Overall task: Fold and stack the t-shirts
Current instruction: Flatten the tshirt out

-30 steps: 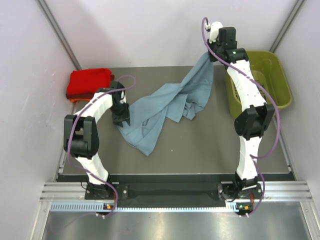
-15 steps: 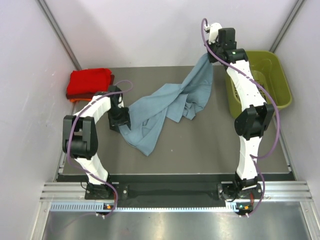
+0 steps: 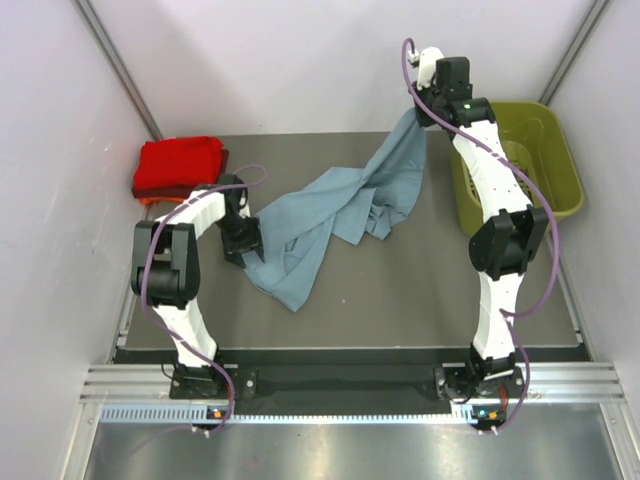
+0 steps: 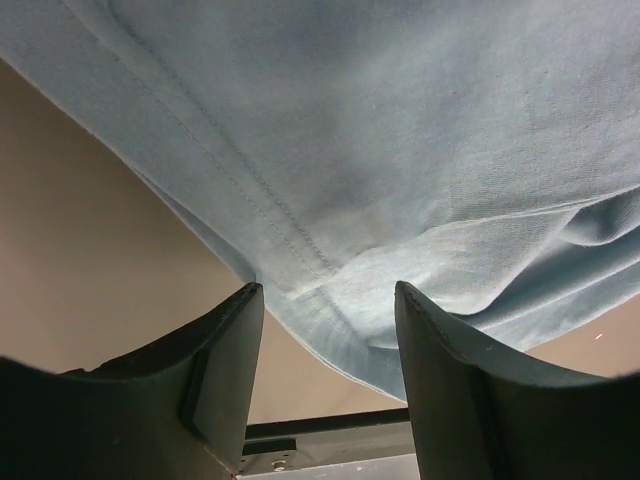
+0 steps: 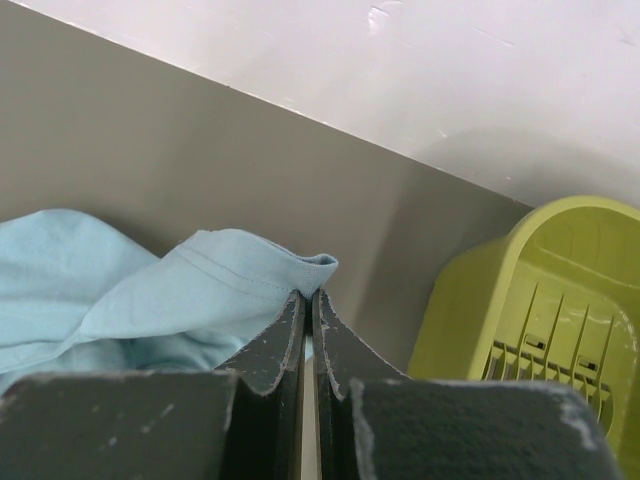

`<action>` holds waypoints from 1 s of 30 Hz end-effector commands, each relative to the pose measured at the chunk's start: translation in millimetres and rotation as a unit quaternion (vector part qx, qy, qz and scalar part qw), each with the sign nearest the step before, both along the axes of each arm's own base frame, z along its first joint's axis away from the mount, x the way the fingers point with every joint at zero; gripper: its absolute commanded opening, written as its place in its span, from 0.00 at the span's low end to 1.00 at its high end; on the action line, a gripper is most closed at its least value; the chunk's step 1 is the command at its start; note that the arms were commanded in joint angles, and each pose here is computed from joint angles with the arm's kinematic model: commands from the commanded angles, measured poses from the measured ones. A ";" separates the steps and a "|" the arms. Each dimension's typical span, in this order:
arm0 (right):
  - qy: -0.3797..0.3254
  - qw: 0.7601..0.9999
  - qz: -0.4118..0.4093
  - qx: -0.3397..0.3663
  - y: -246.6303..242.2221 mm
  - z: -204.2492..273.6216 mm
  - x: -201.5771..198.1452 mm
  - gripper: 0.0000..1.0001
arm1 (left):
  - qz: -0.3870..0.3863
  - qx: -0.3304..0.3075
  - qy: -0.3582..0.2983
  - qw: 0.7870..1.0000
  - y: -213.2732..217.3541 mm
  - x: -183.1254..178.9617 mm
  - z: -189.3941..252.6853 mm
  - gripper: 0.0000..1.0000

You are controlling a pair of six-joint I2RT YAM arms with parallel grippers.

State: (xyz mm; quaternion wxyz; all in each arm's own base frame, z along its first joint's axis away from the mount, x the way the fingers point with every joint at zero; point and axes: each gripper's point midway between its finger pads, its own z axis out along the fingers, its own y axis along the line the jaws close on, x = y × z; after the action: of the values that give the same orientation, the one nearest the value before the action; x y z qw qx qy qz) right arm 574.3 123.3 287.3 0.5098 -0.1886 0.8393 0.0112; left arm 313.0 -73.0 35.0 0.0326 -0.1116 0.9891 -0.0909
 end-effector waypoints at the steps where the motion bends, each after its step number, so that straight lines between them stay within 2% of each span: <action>1: -0.037 0.999 0.002 0.000 2.4 31.3 -6.1 0.00 | 0.008 -0.008 -0.028 1.000 -0.3 16.8 8.8 0.60; 9: -0.036 0.999 0.001 0.000 3.0 28.1 -2.6 0.00 | 0.013 -0.015 -0.026 0.999 -3.2 21.8 3.0 0.58; 15: -0.035 0.999 0.002 -0.002 2.9 27.1 -2.5 0.00 | 0.011 -0.017 -0.023 1.000 -4.2 25.6 0.5 0.53; 18: -0.035 0.999 0.002 -0.003 2.8 25.7 -1.6 0.00 | 0.010 -0.019 -0.024 0.999 -5.0 25.8 1.6 0.46; 22: -0.034 0.999 0.002 -0.003 3.8 24.7 -1.2 0.00 | 0.008 -0.017 -0.025 1.000 -4.1 23.4 3.0 0.44; 25: -0.035 0.999 0.003 -0.002 5.3 24.4 -0.2 0.00 | 0.008 -0.021 -0.020 1.000 -4.6 18.1 1.3 0.35; 29: -0.036 0.999 0.003 -0.002 5.2 24.6 0.6 0.00 | 0.005 -0.017 -0.026 1.000 -2.8 18.4 5.9 0.08; 30: -0.035 0.999 0.004 -0.001 6.5 23.7 0.6 0.00 | 0.006 -0.016 -0.027 0.999 -1.8 18.7 6.2 0.08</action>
State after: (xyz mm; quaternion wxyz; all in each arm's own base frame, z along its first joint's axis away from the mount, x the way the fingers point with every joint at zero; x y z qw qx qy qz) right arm 574.3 122.4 284.7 0.5072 -0.1908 0.8404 0.0075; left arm 324.5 -76.4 27.4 0.0319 -0.1180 0.9872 -0.1027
